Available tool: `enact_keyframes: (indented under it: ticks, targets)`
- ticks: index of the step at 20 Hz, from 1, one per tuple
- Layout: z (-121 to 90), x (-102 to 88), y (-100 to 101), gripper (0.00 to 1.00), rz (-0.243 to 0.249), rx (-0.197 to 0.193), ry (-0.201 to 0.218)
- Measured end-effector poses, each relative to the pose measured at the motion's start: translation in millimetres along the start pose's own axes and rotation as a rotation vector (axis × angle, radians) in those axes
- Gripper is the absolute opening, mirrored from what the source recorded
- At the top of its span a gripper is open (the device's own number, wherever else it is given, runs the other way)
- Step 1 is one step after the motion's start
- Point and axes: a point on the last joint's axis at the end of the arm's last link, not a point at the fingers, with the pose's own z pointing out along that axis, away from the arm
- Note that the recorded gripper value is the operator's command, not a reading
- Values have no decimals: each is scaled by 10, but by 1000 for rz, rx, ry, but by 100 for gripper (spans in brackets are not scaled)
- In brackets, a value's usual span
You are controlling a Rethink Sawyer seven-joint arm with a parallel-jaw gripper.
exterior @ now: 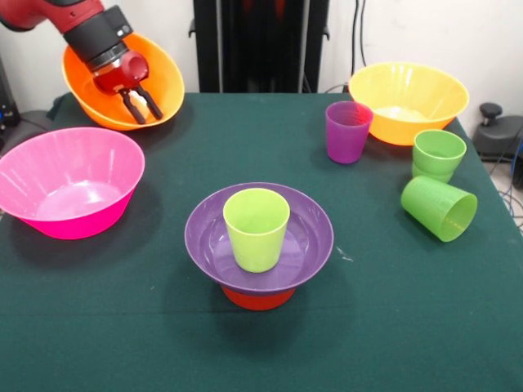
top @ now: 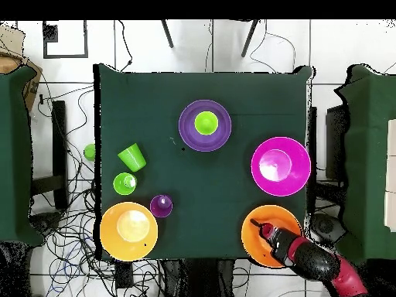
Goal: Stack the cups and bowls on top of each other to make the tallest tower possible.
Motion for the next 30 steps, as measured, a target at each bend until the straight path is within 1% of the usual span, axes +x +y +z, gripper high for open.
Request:
enact_keyframes:
  ticks: [3, 5, 7, 9, 14, 15, 16, 18, 19, 20, 22, 23, 26, 28, 29, 30]
  targets:
    - [26, -17, 40, 100, -6, -9, -1]
    - [69, -22, 101, 100, -15, -18, 4]
    - [117, -32, 177, 100, -30, -20, 7]
    - [165, -54, 268, 100, -55, -14, 3]
    - [343, -80, 626, 100, -177, 36, -36]
    - [441, -86, 853, 100, -232, 64, -64]
    - [507, -89, 1007, 100, -262, 80, -84]
    - [565, -90, 1147, 100, -283, 90, -102]
    - [613, -88, 1262, 100, -299, 97, -116]
    - [684, -88, 1444, 100, -312, 101, -137]
    - [790, -86, 1721, 100, -318, 99, -169]
    - [858, -87, 1910, 100, -312, 93, -189]
    - [953, -88, 2182, 100, -297, 82, -215]
    - [1039, -87, 2471, 100, -274, 71, -236]
    - [1067, -83, 2580, 100, -263, 68, -240]
    - [1119, -63, 2821, 100, -242, 64, -246]
